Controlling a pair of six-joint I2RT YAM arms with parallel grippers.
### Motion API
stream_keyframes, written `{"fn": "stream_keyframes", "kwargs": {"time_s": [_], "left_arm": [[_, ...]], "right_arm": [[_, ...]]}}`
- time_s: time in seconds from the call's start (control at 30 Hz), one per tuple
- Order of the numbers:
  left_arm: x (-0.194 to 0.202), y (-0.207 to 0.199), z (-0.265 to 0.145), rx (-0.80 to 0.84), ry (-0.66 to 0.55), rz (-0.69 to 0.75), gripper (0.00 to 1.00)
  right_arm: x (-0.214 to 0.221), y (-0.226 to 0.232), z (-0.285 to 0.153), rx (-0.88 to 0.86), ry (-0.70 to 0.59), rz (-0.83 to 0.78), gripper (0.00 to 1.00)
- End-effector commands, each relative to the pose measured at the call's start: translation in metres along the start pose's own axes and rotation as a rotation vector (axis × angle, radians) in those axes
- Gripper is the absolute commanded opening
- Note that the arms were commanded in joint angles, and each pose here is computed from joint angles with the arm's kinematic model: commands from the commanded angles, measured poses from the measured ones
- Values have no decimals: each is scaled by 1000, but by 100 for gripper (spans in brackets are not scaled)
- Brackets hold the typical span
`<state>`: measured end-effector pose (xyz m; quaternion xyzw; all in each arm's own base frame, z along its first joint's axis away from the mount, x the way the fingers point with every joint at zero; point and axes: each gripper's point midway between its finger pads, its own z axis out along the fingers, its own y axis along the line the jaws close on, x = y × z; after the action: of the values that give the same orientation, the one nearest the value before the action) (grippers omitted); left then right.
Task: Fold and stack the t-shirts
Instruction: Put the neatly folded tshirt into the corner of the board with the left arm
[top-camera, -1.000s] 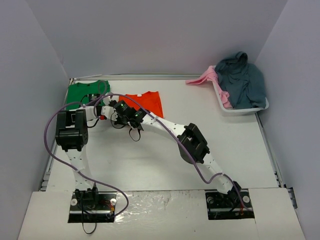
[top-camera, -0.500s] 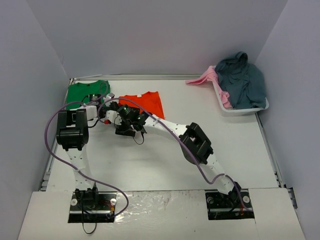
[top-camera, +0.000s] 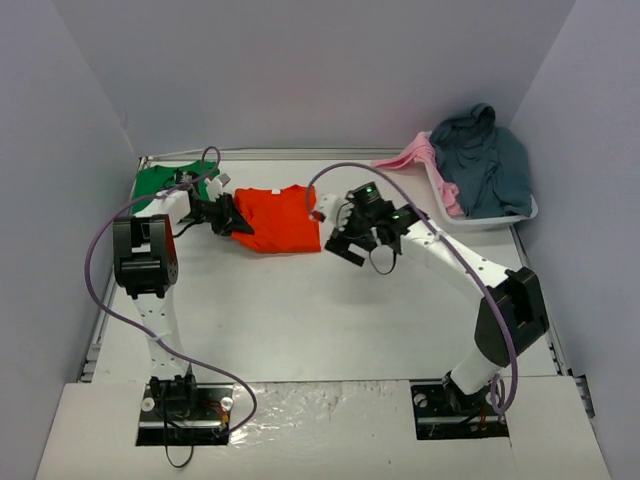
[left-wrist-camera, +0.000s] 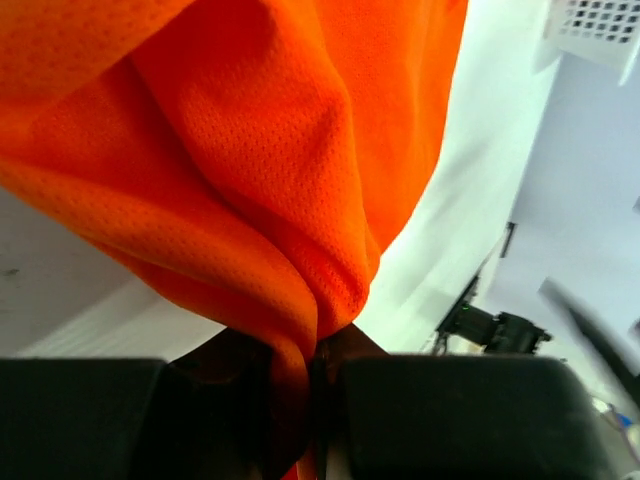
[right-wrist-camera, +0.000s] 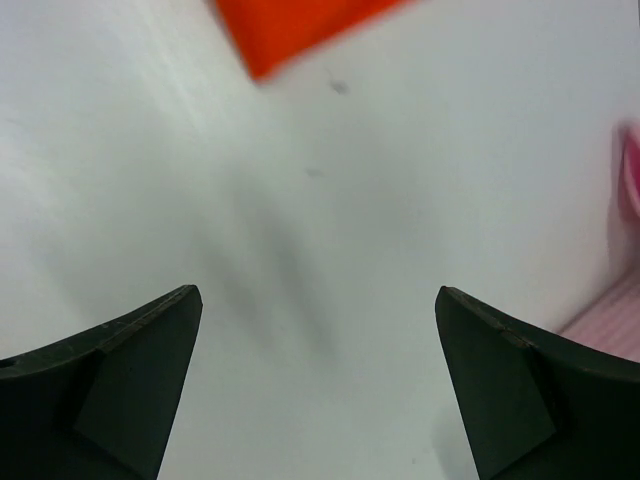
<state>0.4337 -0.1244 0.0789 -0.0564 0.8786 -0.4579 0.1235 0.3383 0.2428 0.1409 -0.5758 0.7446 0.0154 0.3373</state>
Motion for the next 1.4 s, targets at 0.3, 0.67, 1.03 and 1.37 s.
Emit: {"fn": "stream_keyframes", "kwargs": {"time_s": [0.3, 0.67, 1.03, 1.37], "left_arm": [[-47, -1, -9, -227, 14, 263, 2], [-97, -41, -36, -375, -107, 360, 2], [-106, -27, -132, -691, -121, 471, 2], [-109, 16, -169, -855, -59, 511, 2]], "right_arm": [[124, 8, 15, -142, 198, 375, 100], [163, 3, 23, -147, 255, 460, 100], [172, 1, 19, -136, 258, 478, 100], [179, 4, 19, -145, 271, 490, 100]]}}
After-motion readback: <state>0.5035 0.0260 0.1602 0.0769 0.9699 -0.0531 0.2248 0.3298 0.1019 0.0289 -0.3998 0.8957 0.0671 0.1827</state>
